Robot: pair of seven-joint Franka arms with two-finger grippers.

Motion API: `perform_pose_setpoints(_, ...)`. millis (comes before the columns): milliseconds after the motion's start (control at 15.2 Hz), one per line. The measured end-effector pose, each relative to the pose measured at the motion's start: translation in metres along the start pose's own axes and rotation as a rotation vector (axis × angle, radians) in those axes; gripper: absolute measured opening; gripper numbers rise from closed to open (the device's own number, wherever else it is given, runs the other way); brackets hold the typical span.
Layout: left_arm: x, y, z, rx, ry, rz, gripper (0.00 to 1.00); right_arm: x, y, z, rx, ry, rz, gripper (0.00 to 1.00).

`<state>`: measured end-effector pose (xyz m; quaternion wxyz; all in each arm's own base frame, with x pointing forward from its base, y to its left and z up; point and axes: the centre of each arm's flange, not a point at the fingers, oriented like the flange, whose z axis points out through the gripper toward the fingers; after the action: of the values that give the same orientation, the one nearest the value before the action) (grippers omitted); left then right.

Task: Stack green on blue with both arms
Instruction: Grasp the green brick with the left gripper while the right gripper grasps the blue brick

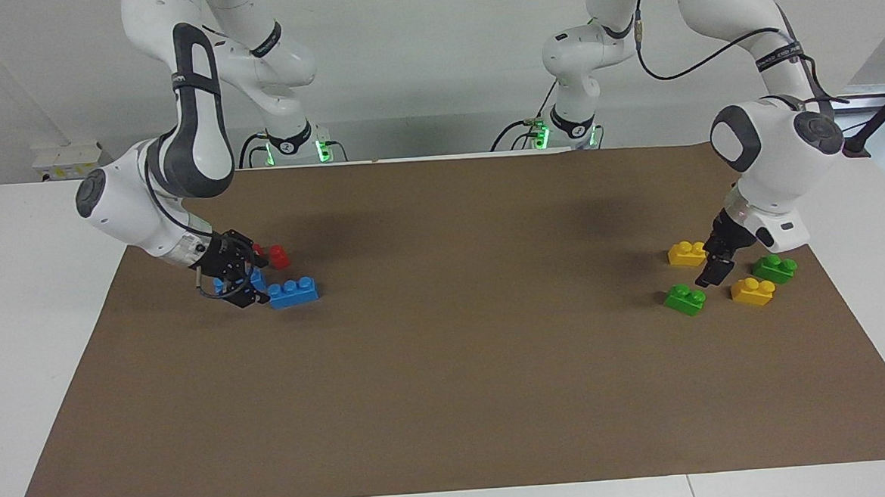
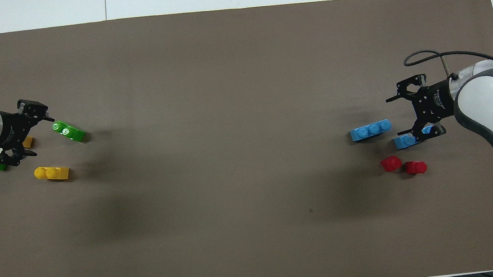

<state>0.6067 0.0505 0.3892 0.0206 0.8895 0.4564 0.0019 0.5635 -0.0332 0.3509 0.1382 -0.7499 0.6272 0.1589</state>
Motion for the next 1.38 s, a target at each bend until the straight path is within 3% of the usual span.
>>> perform_pose_setpoints(526,0.023,0.020,0.040,0.000,0.008,-0.056,1.00,0.018,0.001,0.030,-0.002,-0.015,-0.037,0.93)
perform_pose_setpoints(1382,0.023,0.019,0.081,0.003,0.006,-0.096,1.00,0.029,0.009,0.056,-0.006,-0.008,-0.035,0.90)
